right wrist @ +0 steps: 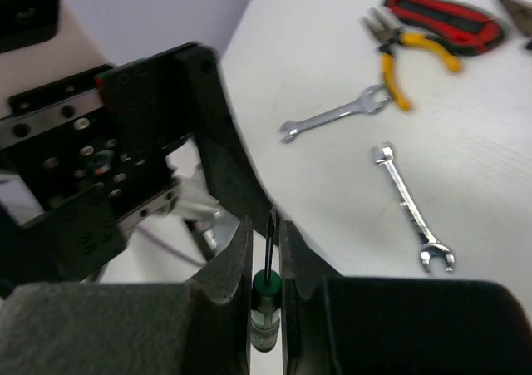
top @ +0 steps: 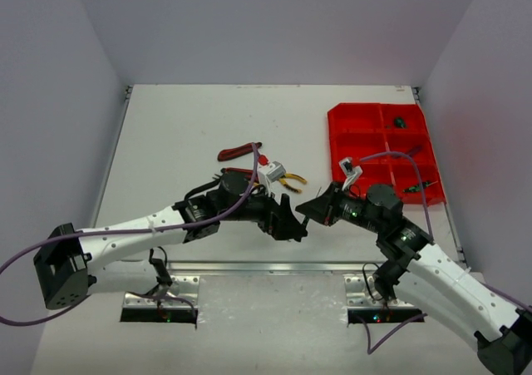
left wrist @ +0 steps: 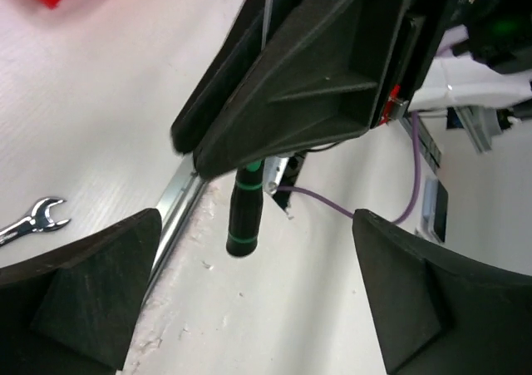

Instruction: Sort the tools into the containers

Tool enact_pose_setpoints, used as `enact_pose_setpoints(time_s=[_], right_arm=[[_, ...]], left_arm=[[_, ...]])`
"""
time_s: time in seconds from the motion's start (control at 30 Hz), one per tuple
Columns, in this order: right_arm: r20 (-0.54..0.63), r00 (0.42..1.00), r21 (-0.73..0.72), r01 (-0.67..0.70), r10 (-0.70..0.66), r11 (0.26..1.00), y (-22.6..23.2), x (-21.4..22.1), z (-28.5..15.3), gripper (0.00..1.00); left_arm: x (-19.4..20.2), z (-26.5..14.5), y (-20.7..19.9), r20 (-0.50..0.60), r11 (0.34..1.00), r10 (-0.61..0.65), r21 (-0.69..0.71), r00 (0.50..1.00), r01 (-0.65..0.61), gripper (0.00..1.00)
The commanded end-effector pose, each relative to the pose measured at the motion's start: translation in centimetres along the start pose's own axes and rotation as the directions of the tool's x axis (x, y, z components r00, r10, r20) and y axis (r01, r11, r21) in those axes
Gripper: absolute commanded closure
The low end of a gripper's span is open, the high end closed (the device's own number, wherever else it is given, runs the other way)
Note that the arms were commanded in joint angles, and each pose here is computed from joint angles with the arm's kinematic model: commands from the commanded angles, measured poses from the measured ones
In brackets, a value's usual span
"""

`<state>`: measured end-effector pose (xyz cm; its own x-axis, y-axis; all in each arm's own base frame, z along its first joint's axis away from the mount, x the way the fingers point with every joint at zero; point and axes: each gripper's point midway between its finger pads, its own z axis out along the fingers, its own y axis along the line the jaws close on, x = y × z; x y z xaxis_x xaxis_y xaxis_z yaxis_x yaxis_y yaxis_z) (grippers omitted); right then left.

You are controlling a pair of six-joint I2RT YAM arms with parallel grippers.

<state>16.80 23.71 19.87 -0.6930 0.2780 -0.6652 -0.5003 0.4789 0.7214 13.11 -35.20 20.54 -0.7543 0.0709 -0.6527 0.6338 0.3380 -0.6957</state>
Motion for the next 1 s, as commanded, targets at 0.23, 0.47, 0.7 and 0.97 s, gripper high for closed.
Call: enact_pose_setpoints(time_s=[0.23,0.47,0.7,0.97], right_arm=[[0.191,0.954,0.889,-0.07,-0.23,0.452,-17.2,-11.0,-11.0,1.0],[0.449,0.887,0.888,-0.43,-0.111,0.162,-26.1,-14.1,-20.6,1.0],[0.535,0.82,0.838,-0.545,-0.205,0.006,-29.1,-17.3,-24.6,1.0],[0.512,0.837,0.849,-0.527,-0.192,-0.03,-31.9,-19.5,-24.2,1.0]], left_arm=[[-5.1,-12.6,8.1,0.242,0.685,0.093,-0.72,0.966,0.114,0.0],[-4.0,-16.3,7.9,0.195,0.677,0.194,-0.736,0.961,0.013,0.0],[-3.0,-15.5,7.8,0.197,0.724,0.187,-0.69,0.962,0.001,0.0],[-2.8,-15.0,7.1,0.188,0.76,0.192,-0.65,0.963,-0.024,0.0]])
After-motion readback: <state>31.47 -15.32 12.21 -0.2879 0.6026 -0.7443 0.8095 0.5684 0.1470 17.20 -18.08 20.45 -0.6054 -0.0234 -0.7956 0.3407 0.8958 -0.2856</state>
